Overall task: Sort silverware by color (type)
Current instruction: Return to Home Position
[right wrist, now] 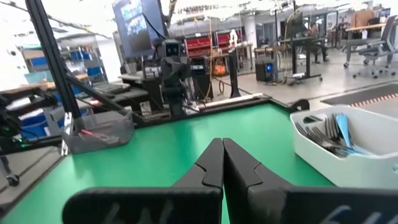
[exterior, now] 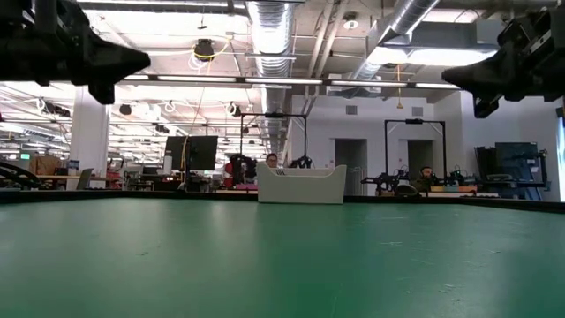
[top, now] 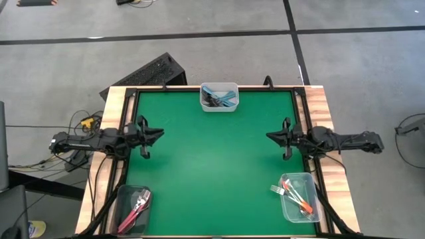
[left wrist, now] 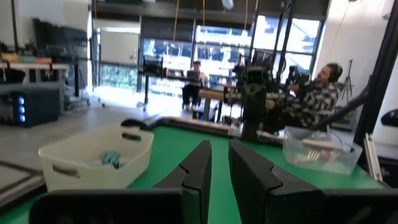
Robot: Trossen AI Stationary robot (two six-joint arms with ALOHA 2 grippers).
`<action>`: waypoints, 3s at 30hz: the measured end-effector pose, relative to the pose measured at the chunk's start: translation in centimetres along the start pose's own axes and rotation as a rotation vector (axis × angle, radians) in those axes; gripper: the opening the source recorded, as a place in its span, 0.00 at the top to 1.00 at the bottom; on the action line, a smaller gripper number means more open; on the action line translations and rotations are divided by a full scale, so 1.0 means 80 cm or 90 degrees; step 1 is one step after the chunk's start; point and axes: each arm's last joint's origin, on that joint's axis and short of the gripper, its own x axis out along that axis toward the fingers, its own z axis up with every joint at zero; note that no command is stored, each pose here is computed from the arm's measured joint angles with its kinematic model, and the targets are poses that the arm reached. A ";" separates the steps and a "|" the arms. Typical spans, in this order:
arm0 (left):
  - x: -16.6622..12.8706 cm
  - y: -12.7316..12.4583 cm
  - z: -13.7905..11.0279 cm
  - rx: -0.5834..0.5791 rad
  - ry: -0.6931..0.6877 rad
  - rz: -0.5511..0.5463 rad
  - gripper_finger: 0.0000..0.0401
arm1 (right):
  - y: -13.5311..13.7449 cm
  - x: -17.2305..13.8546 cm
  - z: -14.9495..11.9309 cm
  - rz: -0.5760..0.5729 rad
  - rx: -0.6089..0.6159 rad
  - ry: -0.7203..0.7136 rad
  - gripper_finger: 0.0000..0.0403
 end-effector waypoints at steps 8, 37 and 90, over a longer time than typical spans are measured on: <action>0.000 0.000 -0.003 -0.002 0.016 0.002 0.89 | 0.000 0.000 -0.002 -0.002 -0.002 0.007 0.96; 0.002 0.000 -0.012 0.068 0.067 0.003 0.89 | -0.001 0.000 -0.005 -0.005 -0.005 0.022 0.88; 0.002 0.000 -0.011 0.070 0.067 0.003 0.89 | -0.001 0.000 -0.005 -0.006 -0.005 0.022 0.88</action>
